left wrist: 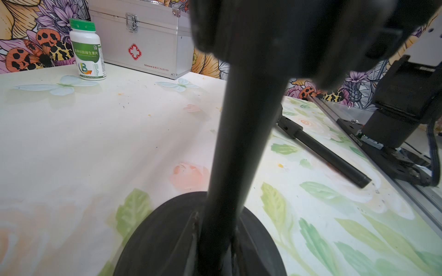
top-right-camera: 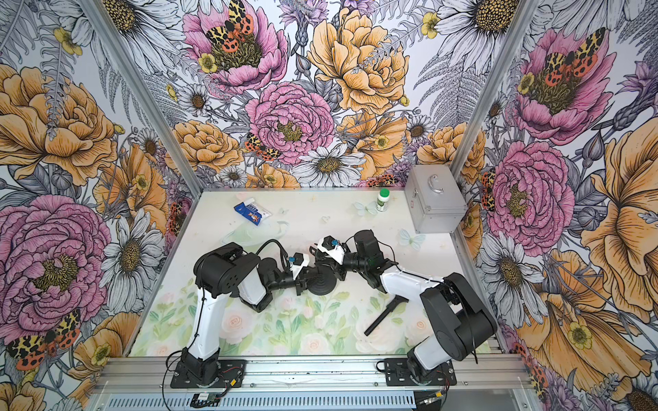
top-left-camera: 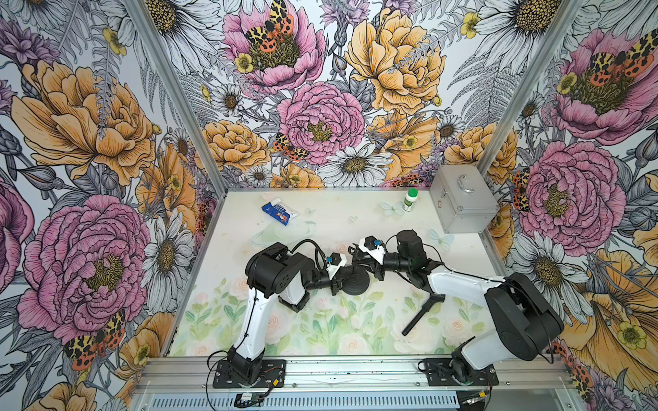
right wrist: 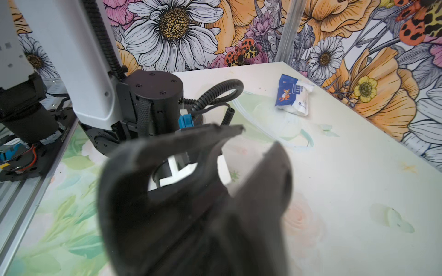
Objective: Assemble a microphone stand
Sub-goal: Screw the microphone stand pole into the microphone stand base.
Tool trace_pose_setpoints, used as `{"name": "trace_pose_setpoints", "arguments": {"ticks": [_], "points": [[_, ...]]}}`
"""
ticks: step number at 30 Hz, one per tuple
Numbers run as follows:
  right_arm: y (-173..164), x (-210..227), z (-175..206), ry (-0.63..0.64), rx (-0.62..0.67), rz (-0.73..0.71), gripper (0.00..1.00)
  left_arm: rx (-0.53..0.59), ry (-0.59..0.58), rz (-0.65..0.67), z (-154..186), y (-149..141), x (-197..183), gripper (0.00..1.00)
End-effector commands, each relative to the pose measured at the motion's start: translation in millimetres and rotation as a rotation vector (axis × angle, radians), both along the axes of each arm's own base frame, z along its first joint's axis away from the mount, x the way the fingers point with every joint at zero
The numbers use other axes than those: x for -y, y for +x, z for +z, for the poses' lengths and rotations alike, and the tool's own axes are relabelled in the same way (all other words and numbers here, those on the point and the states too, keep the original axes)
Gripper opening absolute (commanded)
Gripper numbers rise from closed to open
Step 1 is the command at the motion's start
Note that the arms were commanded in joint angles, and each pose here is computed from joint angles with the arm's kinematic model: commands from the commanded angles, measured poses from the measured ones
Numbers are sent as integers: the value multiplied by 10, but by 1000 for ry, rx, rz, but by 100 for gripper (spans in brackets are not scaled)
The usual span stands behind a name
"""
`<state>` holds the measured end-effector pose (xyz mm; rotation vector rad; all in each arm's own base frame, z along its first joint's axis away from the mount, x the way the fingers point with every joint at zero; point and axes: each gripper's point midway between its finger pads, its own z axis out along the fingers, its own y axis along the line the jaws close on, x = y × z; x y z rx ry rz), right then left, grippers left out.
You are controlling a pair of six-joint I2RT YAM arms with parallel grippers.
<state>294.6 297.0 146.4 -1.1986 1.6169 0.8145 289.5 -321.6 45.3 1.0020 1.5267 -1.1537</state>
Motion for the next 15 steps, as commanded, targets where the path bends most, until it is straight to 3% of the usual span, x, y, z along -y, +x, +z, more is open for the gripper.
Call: {"name": "trace_pose_setpoints", "arguments": {"ticks": [1,4,6,9,11,15], "points": [[263,160,-163,-56,59,-355,0,-93,65,58,-304,5,-84,24],[388,417,-209,-65,77,-743,0,-100,58,67,-300,51,-88,24],[302,377,-270,-80,56,-809,0,-115,57,77,-309,68,-104,24],[175,159,-352,-65,16,-712,0,-108,65,73,-333,39,-94,24],[48,-6,-340,-65,49,-558,2,-106,60,77,-312,70,-102,23],[-166,-160,-207,-15,58,-232,20,-102,68,70,-332,25,-93,21]]}}
